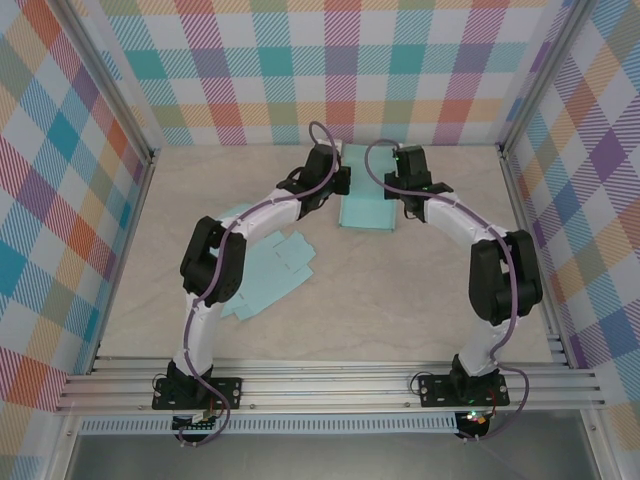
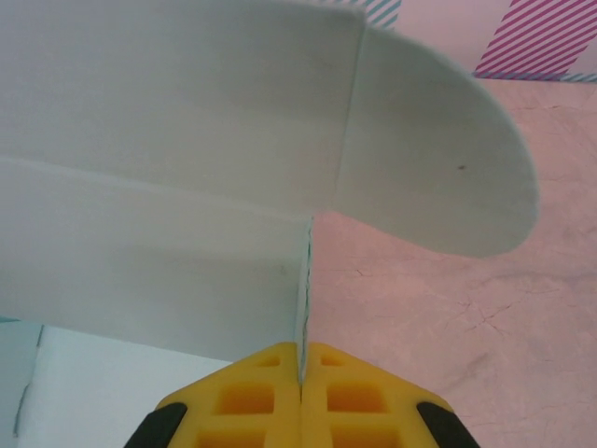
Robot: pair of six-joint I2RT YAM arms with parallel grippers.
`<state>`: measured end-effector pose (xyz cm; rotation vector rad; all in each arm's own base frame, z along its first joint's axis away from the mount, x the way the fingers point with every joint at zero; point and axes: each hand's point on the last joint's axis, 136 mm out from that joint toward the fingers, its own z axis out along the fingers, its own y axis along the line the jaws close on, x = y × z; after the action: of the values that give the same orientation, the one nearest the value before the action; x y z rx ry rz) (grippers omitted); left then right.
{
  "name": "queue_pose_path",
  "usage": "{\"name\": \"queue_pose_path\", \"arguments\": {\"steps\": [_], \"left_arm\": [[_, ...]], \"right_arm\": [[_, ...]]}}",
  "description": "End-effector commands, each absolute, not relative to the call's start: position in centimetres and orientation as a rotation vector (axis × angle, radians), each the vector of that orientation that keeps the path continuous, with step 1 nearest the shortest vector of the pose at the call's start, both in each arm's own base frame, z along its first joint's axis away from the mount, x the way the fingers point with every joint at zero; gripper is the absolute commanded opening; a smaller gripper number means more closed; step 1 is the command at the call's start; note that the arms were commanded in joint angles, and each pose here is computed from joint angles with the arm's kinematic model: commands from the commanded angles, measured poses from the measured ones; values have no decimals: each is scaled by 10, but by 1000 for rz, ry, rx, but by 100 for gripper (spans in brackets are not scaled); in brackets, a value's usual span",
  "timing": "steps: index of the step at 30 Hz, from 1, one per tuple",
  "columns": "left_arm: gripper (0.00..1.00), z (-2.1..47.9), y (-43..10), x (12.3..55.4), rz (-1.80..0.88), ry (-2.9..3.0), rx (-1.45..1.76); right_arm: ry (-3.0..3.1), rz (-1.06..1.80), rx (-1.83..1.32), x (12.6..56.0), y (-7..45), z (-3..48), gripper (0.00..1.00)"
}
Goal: Fold the paper box
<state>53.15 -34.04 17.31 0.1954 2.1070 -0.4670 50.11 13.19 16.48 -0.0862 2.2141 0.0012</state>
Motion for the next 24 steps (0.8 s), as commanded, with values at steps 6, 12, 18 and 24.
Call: {"name": "queue_pose_path", "arguments": {"steps": [6,12,18,24], "left_arm": [[0,167,-355,515,-545,2038,106],[0,158,-361,501,-562,2025,104],[0,159,-358,487,-559,1994,106],[0,154,-355,469,-524,1961,152]], "right_arm": [[2106,51,-98,491,161,166,0],[2088,103,-62,475,167,165,0],[2118,171,-17,454,167,156,6],[2153,265,23,440,174,147,12]]}}
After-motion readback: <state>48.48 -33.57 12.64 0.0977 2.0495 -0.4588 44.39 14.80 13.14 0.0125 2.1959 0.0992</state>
